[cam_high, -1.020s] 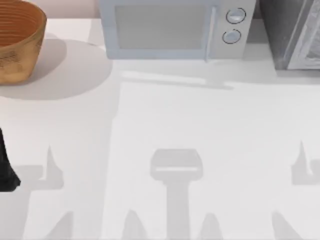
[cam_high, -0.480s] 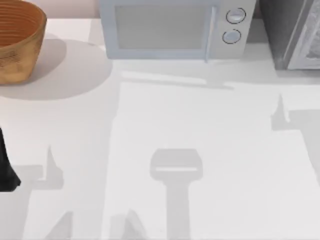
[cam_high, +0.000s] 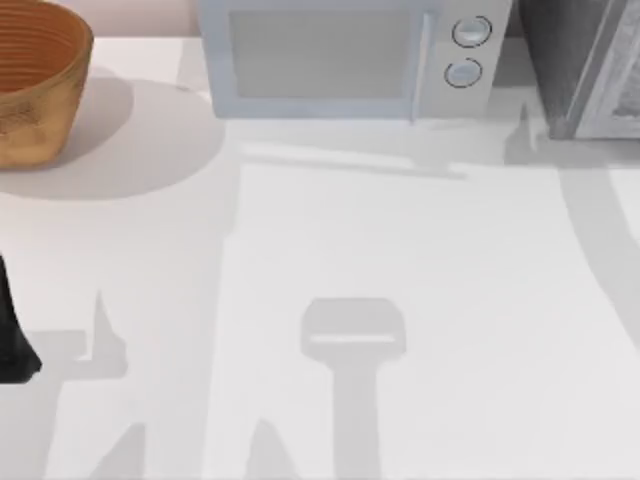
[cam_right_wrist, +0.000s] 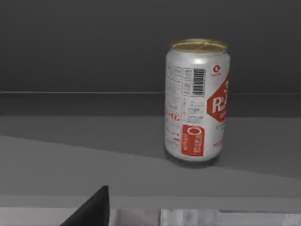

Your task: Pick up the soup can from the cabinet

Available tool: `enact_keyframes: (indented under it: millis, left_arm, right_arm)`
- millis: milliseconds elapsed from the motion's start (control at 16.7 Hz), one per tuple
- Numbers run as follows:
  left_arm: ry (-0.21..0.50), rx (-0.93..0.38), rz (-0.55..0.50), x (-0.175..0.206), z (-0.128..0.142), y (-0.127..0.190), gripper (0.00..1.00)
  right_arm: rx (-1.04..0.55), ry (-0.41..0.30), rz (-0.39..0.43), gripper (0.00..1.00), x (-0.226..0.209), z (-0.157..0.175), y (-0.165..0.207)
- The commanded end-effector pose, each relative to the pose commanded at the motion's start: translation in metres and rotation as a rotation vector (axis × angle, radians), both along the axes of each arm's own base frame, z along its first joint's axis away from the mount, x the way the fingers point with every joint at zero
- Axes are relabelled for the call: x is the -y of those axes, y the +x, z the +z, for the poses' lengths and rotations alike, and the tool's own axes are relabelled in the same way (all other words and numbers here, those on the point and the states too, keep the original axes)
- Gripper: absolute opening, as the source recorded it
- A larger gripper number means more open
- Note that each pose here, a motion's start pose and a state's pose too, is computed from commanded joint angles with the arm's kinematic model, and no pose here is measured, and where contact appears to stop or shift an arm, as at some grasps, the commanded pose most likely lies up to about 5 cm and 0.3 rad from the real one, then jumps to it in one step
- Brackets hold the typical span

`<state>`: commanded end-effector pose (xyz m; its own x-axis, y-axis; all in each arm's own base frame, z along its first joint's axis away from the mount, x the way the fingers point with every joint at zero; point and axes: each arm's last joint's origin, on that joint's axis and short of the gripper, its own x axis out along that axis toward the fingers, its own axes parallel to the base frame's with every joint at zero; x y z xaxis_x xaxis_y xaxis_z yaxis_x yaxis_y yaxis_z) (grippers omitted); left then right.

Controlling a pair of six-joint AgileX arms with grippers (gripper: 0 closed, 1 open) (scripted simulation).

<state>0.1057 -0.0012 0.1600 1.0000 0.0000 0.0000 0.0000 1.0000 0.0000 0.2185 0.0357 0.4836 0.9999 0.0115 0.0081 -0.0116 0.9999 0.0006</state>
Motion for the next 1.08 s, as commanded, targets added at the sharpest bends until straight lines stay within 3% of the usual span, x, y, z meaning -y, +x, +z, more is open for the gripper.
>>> enact_keyframes:
  millis: [420,780,1080]
  left_arm:
    - [0.0,0.0,0.0,0.0,0.0,0.0,1.0]
    - [0.0,0.0,0.0,0.0,0.0,0.0,1.0]
    - [0.0,0.0,0.0,0.0,0.0,0.0,1.0]
  right_arm:
    - [-0.008,-0.001,-0.012,1.0,-0.012,0.026,0.038]
    - [-0.002,0.0,-0.016,1.0,-0.01,0.025,0.039]
    - [0.001,0.0,-0.022,1.0,-0.01,0.003,0.055]
